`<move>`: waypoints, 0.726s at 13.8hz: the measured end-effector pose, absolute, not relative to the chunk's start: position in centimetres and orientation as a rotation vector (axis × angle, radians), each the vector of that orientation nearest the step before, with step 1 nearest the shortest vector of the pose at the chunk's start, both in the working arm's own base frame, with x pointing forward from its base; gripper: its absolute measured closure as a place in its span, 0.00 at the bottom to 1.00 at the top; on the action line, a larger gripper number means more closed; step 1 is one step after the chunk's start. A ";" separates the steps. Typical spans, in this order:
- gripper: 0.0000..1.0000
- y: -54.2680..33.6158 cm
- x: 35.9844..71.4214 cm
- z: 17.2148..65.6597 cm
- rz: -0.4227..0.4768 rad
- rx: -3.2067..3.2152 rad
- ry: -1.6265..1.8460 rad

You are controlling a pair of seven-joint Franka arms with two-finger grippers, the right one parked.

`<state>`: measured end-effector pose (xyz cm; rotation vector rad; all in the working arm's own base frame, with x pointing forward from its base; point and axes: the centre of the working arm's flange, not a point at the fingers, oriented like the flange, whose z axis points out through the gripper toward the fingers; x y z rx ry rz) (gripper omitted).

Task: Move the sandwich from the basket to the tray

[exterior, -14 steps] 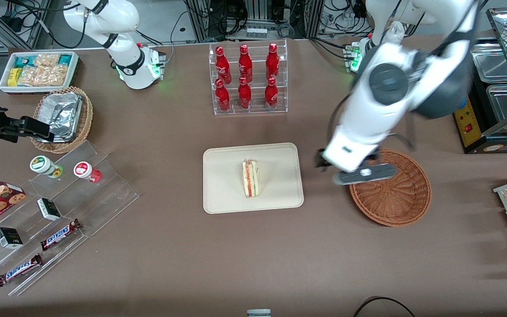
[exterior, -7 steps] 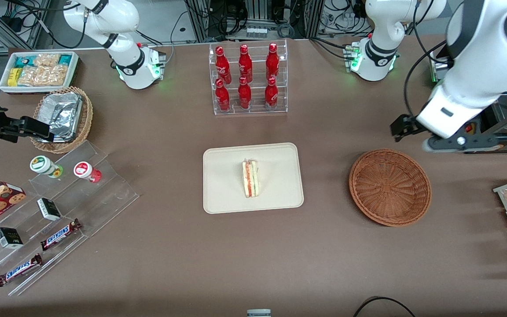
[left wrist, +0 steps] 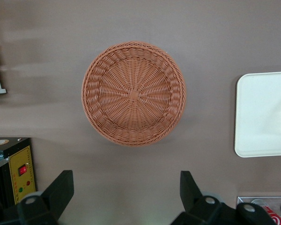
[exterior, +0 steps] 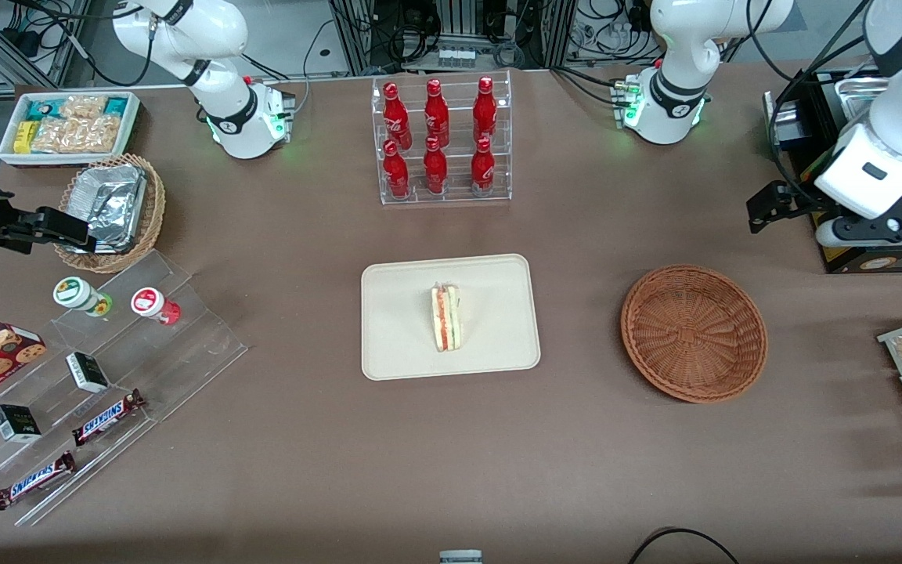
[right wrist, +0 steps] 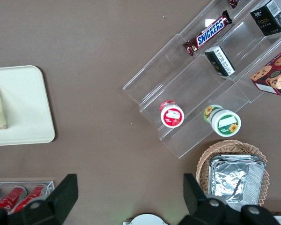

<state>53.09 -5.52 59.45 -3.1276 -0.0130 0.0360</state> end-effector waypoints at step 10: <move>0.00 -4.4 55.6 61.6 0.107 -3.134 -0.044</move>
